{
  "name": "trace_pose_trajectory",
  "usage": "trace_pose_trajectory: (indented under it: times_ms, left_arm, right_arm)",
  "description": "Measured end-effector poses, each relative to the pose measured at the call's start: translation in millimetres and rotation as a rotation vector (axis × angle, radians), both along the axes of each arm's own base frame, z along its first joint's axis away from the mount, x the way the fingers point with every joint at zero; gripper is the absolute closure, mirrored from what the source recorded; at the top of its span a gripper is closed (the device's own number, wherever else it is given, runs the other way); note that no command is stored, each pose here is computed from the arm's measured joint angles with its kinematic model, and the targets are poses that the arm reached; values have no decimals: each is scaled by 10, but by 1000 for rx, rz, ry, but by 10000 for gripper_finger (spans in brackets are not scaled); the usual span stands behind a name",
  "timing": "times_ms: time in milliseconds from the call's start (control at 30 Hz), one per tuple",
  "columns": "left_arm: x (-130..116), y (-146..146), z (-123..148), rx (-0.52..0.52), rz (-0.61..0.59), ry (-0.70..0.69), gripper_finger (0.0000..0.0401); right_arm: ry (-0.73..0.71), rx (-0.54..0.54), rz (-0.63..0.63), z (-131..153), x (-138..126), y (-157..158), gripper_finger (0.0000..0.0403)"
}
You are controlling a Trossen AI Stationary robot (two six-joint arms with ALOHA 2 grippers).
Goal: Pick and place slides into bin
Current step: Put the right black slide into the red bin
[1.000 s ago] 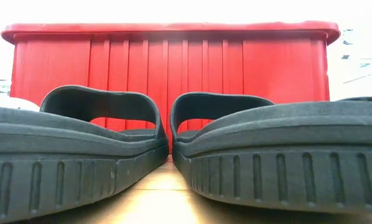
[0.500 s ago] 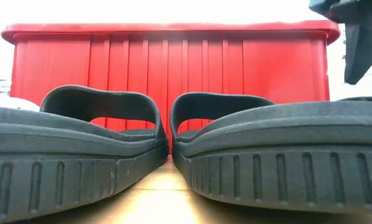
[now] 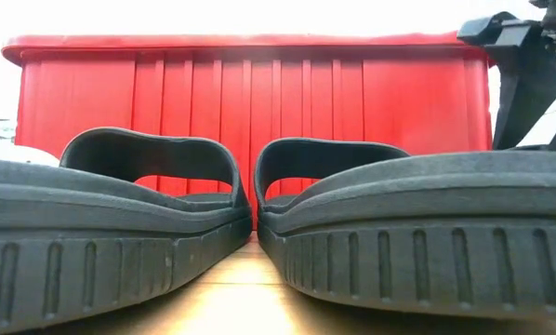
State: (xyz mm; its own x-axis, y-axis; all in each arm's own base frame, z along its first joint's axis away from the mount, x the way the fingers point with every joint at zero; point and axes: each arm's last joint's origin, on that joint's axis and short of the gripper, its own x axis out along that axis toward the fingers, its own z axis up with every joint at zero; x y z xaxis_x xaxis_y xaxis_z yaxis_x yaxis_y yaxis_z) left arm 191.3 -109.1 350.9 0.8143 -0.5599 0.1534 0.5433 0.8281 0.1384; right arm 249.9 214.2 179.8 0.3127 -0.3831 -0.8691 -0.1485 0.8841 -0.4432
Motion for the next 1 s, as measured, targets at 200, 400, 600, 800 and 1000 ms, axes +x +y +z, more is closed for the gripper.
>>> trace_pose_trajectory:
  times_ms: [200,400,600,800,1000]
  left_arm:
    - [0,0,0,0,0,0,274]
    - [0,0,0,0,1,0,274]
    - [0,0,0,0,1,0,274]
    - [0,0,0,0,1,0,274]
    - [1,1,0,0,1,0,274]
  right_arm:
    - [-1,-15,-3,-63,-13,-32,248]
    - [11,-20,-22,-132,-23,-91,248]
    - [-3,-9,-52,-167,1,-131,275]
    - [-8,-3,-53,-169,9,-131,336]
    - [-9,-3,-53,-170,10,-130,387]
